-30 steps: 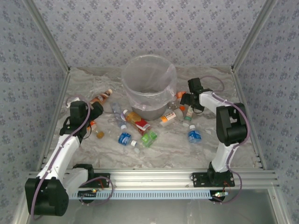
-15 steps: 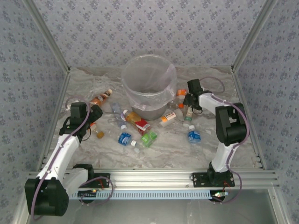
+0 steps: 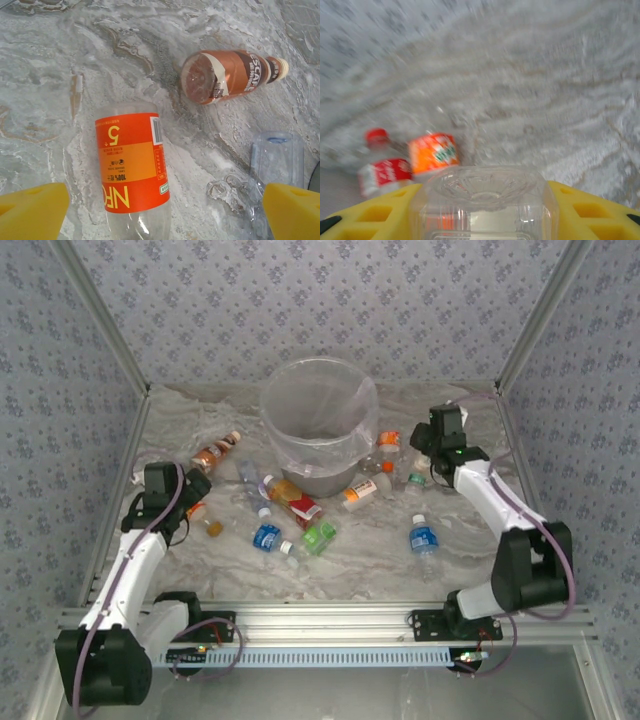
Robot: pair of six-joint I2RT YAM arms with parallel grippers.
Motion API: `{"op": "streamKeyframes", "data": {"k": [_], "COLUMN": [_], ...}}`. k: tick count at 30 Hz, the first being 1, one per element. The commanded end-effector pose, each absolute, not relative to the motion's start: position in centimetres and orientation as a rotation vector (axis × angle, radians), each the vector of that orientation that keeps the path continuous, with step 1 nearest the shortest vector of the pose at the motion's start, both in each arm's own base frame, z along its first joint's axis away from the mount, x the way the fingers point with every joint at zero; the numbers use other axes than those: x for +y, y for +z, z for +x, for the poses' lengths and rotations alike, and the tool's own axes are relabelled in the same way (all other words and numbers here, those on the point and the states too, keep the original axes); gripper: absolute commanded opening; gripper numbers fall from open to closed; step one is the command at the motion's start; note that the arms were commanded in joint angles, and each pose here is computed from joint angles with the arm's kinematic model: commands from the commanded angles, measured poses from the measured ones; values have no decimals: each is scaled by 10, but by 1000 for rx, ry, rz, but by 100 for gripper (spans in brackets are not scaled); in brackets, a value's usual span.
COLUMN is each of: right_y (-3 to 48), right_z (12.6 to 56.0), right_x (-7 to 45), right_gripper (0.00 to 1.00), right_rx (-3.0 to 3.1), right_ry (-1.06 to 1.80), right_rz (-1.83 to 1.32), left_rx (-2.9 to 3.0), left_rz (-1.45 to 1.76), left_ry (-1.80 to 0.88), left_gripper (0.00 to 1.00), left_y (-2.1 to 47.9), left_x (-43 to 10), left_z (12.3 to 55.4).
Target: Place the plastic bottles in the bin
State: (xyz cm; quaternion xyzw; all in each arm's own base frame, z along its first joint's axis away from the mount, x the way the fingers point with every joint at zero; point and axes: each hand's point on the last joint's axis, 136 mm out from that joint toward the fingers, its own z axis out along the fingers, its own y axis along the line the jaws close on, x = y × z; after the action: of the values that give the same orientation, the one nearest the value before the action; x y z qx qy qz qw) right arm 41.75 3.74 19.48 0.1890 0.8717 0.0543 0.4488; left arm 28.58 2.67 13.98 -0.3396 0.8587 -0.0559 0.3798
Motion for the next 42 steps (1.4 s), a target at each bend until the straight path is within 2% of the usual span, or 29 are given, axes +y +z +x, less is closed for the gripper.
{"op": "streamKeyframes", "data": {"k": [1,12,16,23,28,32,36,38,42], "right_y": [248,426,454,458,425,395,373,376,391], "right_z": [417,395,393,420,449,461,463,457,440], "right_x": [47,153,200,265,310,322,322,320,307], "right_gripper": [45,46,47,48,48,51,63,70,77], "right_rx": [2009,1671,1608,1559,1627,1691,1762,1765,1742], "right_ry": [246,738,825,828,764,720,673,664,618], "right_rz": [402,-45,-201,-327,-404,-426,-449,-469,-491], "left_rx": [2180,2201,2183,2199,2213,2259,2295,2311,2340], "left_rz": [-909,-958,-1006,-1031,-1054,-1041,-1042,-1043,-1054], "left_ry": [-183,-159,-125,-87,-96,-99,-114,-132,-143], "left_gripper": [99,99,99,99,99,100,100,100,99], "left_y": [142,127,122,119,112,107,99,96,88], "left_x": [27,31,38,44,44,42,39,36,34], "left_z": [283,276,272,268,266,265,267,270,273]}}
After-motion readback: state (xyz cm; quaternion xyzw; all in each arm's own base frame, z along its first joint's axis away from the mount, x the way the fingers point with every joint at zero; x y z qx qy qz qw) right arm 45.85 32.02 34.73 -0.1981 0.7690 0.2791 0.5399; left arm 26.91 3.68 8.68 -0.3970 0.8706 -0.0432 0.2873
